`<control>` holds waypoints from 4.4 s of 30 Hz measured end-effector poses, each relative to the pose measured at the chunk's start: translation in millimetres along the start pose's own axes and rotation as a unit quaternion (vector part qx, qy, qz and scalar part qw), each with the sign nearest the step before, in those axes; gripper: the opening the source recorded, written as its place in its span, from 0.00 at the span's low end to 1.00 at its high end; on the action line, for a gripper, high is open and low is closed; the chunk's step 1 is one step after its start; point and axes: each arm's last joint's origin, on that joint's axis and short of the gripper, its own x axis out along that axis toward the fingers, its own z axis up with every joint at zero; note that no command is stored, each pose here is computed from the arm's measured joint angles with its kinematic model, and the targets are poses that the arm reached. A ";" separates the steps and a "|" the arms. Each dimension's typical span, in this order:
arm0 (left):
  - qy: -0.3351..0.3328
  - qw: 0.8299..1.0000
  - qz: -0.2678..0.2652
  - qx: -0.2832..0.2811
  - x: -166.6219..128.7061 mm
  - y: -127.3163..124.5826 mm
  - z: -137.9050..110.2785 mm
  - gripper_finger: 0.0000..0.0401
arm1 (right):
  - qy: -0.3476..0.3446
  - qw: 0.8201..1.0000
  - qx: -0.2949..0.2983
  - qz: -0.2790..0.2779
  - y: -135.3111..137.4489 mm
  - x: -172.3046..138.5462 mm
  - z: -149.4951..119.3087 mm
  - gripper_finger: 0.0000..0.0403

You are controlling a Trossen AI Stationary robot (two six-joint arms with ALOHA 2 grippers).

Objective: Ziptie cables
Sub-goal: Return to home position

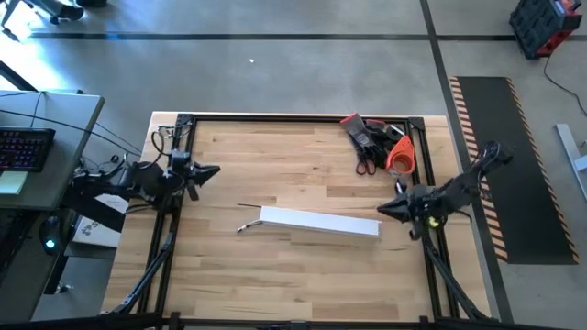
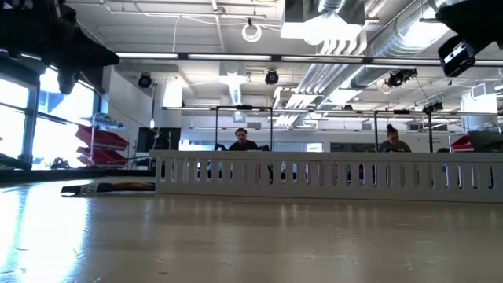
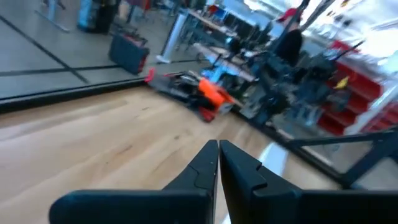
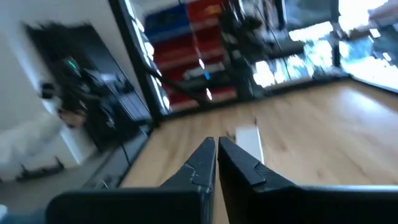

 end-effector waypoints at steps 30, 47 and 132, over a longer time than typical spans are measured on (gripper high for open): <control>0.059 0.984 -0.059 0.155 28.9 39.1 -26.0 0.00 | -0.027 0.998 -0.035 -0.038 -53.4 2.3 -23.1 0.01; 0.013 0.962 -0.164 0.216 35.8 24.6 -38.0 0.00 | -0.060 0.992 -0.070 -0.086 -59.4 1.8 -16.6 0.01; 0.018 0.975 -0.093 0.203 35.5 16.1 -46.9 0.00 | -0.048 0.980 -0.109 -0.157 -63.9 1.4 -19.0 0.01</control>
